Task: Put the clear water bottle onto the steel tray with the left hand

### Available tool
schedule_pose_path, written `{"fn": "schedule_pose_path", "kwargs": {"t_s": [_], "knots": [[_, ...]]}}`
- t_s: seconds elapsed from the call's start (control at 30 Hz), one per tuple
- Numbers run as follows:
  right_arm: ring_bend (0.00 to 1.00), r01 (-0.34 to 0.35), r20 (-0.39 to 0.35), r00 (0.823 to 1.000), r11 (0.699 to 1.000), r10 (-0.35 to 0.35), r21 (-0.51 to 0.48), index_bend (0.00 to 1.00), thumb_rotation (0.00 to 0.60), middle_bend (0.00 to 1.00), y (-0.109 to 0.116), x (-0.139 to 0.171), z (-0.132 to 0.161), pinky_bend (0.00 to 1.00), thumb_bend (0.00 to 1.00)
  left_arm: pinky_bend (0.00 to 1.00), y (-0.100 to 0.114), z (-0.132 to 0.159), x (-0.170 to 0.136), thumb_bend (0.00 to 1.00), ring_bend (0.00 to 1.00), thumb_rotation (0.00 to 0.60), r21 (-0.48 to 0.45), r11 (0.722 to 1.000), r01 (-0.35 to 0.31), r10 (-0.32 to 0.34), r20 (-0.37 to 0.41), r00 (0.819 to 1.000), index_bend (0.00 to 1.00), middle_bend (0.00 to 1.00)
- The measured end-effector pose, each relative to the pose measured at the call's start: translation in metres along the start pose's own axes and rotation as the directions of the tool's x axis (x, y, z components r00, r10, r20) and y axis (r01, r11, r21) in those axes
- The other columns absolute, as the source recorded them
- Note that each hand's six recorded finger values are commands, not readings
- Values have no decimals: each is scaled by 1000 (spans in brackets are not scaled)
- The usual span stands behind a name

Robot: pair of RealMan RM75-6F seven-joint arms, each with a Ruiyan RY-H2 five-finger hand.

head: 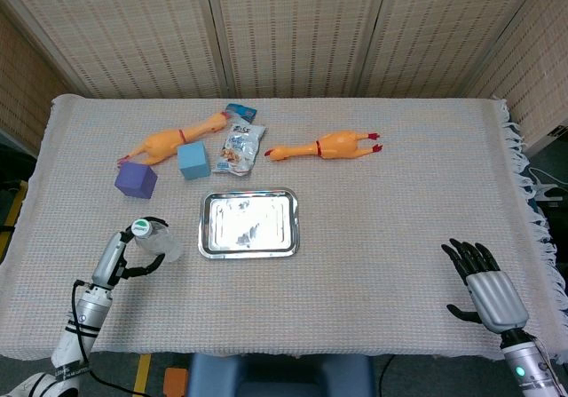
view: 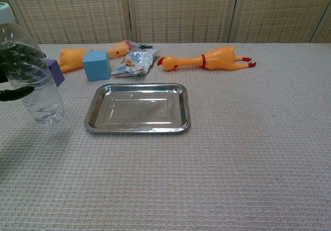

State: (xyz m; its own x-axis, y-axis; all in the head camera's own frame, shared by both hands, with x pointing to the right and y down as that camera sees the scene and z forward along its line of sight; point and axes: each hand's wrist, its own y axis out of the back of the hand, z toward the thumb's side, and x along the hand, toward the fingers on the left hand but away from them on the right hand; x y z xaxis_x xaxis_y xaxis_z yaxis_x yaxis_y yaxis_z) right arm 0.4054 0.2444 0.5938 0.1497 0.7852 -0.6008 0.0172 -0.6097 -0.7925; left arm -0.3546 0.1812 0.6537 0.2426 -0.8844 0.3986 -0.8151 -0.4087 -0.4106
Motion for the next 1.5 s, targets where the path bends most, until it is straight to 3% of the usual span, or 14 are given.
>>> {"fn": "schedule_pose_path", "kwargs": {"t_s": [0.2,0.33,0.43,0.57,0.67,0.73,0.83,1.0,1.1,1.3,1.5], "knots": [[0,-7,-10,1000,1000,7,-8,0,600,0,0,1,2,0,65,543,65,-32,15,561,318,600,173,968,-181,191,-42,981,405,438],[0,-6,-21,1000,1000,5,-13,0,600,0,0,2,5,0,65,534,89,-41,15,559,308,600,185,951,-249,264,-59,963,404,436],[0,-1,-28,1000,1000,1,-16,0,600,0,1,4,6,0,65,532,76,-38,9,557,307,600,131,968,-212,221,-53,974,404,434],[0,0,-29,1000,1000,0,-18,0,600,0,1,5,6,0,65,532,20,-10,0,555,306,600,-33,997,-74,73,-19,997,401,434],[0,-4,-24,1000,1000,3,-19,0,600,0,1,4,4,0,65,533,-18,17,-9,553,307,600,-149,988,34,-31,22,999,400,432],[0,-4,-21,1000,1000,3,-26,0,600,0,2,3,4,0,65,534,-30,29,-12,552,307,600,-186,980,69,-63,42,997,400,431],[0,2,-21,1000,999,-3,-40,0,600,0,5,3,3,0,65,535,-26,31,-7,552,307,600,-173,983,60,-53,44,998,400,430],[0,3,-29,1000,999,-4,-41,0,600,0,6,5,3,0,65,536,23,2,12,551,305,600,-44,996,-79,78,-15,997,400,430],[0,3,-41,999,999,-5,-40,0,600,0,6,7,6,0,65,531,34,-4,18,551,300,600,-34,993,-117,115,-35,993,400,430],[0,14,-46,999,999,-16,-45,0,600,0,8,10,7,0,65,518,-10,21,33,550,274,600,-118,993,-24,25,2,1000,385,403],[0,13,-33,999,998,-15,-56,0,600,0,10,8,2,0,65,490,-54,35,61,546,232,600,-71,997,41,-39,18,999,353,353]]}}
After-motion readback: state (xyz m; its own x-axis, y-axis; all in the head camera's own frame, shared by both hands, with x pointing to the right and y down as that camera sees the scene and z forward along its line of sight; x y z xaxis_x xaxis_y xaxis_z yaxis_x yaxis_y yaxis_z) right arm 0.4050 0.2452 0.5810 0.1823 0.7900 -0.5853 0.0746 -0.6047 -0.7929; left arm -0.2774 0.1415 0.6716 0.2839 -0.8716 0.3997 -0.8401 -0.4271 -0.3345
